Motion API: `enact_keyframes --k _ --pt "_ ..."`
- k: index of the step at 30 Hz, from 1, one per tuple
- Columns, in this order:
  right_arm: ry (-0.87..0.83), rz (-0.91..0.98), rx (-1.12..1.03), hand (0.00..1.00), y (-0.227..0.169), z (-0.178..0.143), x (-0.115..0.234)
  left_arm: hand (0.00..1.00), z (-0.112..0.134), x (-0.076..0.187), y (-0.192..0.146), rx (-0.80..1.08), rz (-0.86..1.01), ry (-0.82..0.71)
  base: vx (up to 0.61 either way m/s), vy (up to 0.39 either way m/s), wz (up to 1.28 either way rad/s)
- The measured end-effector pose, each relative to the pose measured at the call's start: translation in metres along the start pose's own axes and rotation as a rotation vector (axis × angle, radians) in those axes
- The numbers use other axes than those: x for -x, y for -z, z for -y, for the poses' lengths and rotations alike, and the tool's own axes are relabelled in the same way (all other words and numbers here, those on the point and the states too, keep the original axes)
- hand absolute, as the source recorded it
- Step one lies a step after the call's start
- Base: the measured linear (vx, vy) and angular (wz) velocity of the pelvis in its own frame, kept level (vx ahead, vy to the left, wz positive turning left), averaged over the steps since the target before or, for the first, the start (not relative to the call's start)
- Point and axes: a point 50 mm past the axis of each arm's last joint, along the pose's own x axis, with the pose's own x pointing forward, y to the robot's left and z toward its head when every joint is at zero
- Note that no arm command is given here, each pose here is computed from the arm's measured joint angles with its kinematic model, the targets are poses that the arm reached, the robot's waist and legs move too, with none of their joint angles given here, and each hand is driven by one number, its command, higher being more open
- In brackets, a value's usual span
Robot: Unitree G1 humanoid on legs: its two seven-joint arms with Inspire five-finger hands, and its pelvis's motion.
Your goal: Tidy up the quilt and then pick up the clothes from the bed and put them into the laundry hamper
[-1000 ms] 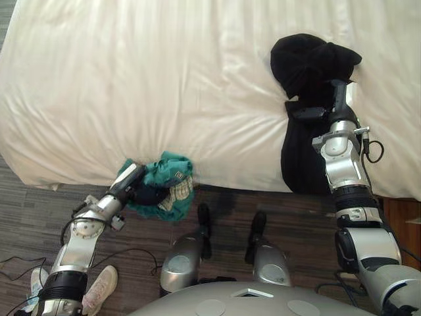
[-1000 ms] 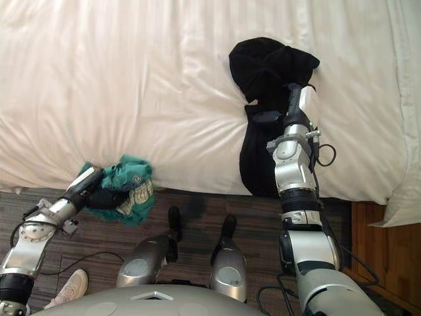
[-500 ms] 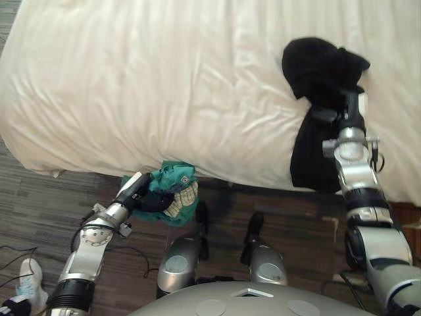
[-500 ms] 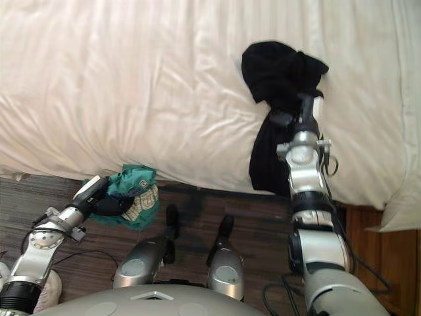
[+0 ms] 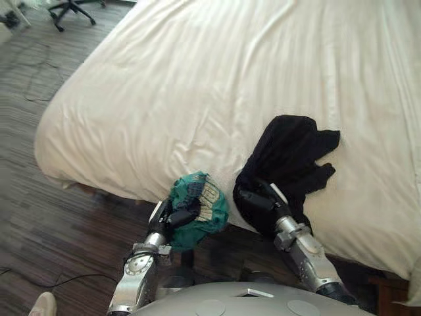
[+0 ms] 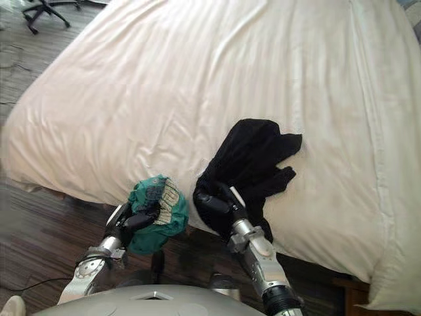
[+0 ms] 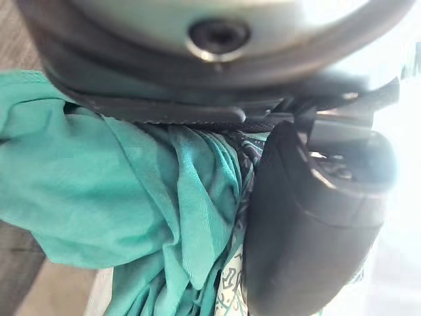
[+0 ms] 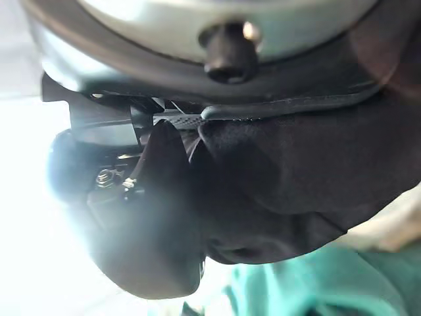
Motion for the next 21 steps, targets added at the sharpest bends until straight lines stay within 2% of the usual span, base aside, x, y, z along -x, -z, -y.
enact_keyframes --k 4,6,12,16,21 --pt "0.058 -0.088 -0.126 0.00 0.040 -0.012 0.036 0.00 0.011 0.002 0.020 0.256 -0.009 0.027 -0.03 -0.068 2.30" --pt "0.079 -0.117 -0.146 0.00 0.049 -0.013 0.047 0.00 0.005 0.016 0.039 0.336 -0.050 -0.025 0.08 0.100 1.63" --pt "0.184 -0.040 -0.214 0.00 0.049 -0.009 0.052 0.00 -0.022 0.026 0.046 0.305 -0.066 -0.114 0.17 0.109 1.77" --pt "0.230 -0.031 -0.260 0.00 0.052 -0.007 0.059 0.00 -0.030 0.025 0.049 0.271 -0.064 -0.135 0.33 0.051 1.64" --pt "0.197 -0.054 -0.283 0.00 0.061 -0.024 0.056 0.00 -0.030 0.024 0.057 0.224 -0.103 -0.113 0.22 0.024 1.14"
